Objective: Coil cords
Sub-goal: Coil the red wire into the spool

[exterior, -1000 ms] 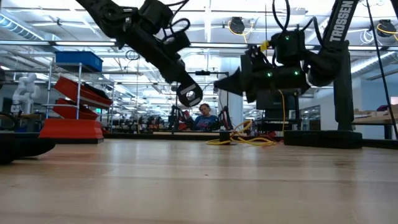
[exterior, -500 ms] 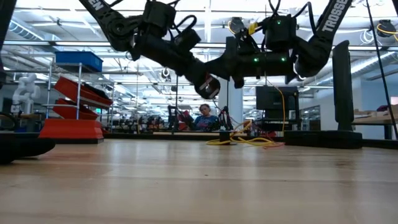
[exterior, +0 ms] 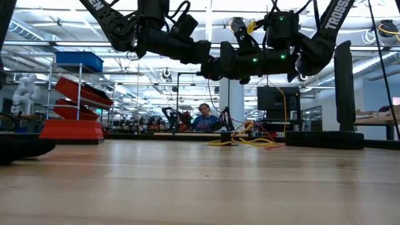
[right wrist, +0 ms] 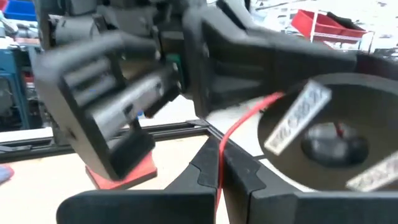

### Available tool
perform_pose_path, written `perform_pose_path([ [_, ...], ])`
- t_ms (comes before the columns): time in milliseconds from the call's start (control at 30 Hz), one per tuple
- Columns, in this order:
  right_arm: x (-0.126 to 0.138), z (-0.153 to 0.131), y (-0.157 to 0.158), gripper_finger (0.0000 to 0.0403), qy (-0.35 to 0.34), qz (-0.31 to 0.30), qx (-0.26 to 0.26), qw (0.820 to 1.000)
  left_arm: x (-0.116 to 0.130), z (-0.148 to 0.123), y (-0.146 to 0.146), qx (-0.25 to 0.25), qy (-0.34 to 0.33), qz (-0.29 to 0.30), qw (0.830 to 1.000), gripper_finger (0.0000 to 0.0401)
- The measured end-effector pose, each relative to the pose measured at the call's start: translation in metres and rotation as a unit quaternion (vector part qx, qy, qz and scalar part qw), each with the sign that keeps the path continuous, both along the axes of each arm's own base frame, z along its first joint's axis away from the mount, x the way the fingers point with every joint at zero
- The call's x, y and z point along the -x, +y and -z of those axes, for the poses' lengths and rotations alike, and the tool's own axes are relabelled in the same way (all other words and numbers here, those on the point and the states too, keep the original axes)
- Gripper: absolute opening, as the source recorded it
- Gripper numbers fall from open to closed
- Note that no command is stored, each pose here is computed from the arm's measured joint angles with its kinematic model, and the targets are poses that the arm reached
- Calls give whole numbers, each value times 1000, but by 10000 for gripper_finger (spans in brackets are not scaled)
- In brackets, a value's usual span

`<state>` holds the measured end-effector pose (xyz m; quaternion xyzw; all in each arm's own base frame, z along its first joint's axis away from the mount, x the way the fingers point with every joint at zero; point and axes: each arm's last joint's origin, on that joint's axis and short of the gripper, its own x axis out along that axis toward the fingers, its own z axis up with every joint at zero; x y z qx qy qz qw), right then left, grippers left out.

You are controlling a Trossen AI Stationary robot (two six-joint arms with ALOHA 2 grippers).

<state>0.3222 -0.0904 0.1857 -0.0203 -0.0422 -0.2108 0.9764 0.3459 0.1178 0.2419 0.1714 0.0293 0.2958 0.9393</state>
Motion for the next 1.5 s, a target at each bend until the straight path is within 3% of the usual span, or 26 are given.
perform_pose_path([
  [300, -1, 7, -5, 0, 17, 21, 9, 1000, -1, -7, -3, 37, -67, 29, 997, 0],
  [500, -3, 21, -8, 0, 43, 46, 13, 998, -2, -5, -4, 64, -75, 52, 994, 0],
  [767, 1, 30, -12, 0, 89, 47, 37, 994, 0, -2, -7, 90, -27, 90, 992, 0],
  [1100, 21, 48, -14, 0, 113, 12, 36, 993, 16, -15, -8, 87, 39, 114, 989, 0],
  [1500, 26, 55, -17, 0, 137, -17, 25, 990, 29, -7, 1, 134, 114, 199, 964, 0],
])
